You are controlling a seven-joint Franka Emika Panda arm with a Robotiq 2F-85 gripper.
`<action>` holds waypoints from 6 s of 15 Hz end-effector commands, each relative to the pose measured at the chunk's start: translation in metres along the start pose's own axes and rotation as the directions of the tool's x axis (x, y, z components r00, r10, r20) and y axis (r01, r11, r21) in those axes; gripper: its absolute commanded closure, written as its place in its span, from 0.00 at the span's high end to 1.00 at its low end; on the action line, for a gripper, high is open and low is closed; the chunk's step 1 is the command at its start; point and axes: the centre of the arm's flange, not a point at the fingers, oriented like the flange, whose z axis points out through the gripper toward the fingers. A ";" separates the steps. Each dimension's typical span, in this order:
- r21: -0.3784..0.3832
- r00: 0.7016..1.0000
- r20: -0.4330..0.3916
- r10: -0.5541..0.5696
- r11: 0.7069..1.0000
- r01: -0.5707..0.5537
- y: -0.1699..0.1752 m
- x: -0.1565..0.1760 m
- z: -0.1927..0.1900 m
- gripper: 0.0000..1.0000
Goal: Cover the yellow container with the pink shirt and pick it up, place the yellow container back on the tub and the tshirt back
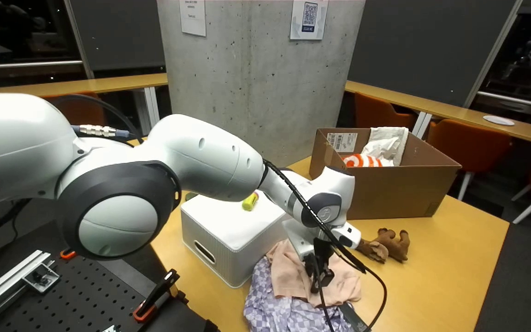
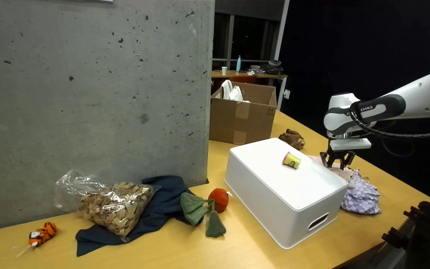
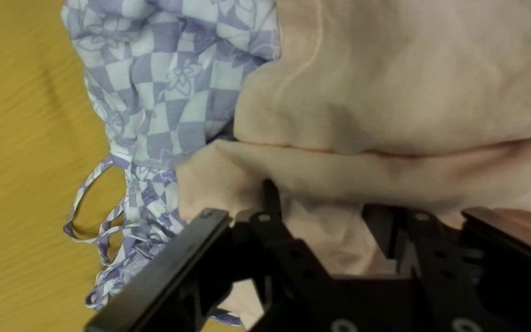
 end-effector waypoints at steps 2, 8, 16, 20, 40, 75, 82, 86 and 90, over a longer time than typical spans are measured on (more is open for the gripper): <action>0.013 1.000 -0.023 0.019 1.000 -0.019 0.010 -0.007 -0.023 0.12; 0.017 0.998 -0.054 0.022 1.000 -0.021 0.013 -0.006 -0.061 0.00; 0.048 0.986 -0.164 0.028 0.999 -0.021 0.028 -0.034 -0.168 0.00; 0.081 0.961 -0.275 0.007 0.997 0.016 0.011 -0.047 -0.231 0.00; -0.211 0.805 -0.349 -0.480 0.877 0.431 -0.191 -0.375 -0.342 0.00; 0.068 0.476 -0.358 -0.803 0.486 0.871 -0.117 -0.221 -0.231 1.00; 0.086 0.507 -0.266 -0.820 0.503 0.860 -0.141 -0.185 -0.187 1.00; 0.090 0.521 -0.219 -0.825 0.514 0.853 -0.152 -0.177 -0.163 1.00; 0.087 0.529 -0.197 -0.825 0.523 0.848 -0.162 -0.174 -0.149 1.00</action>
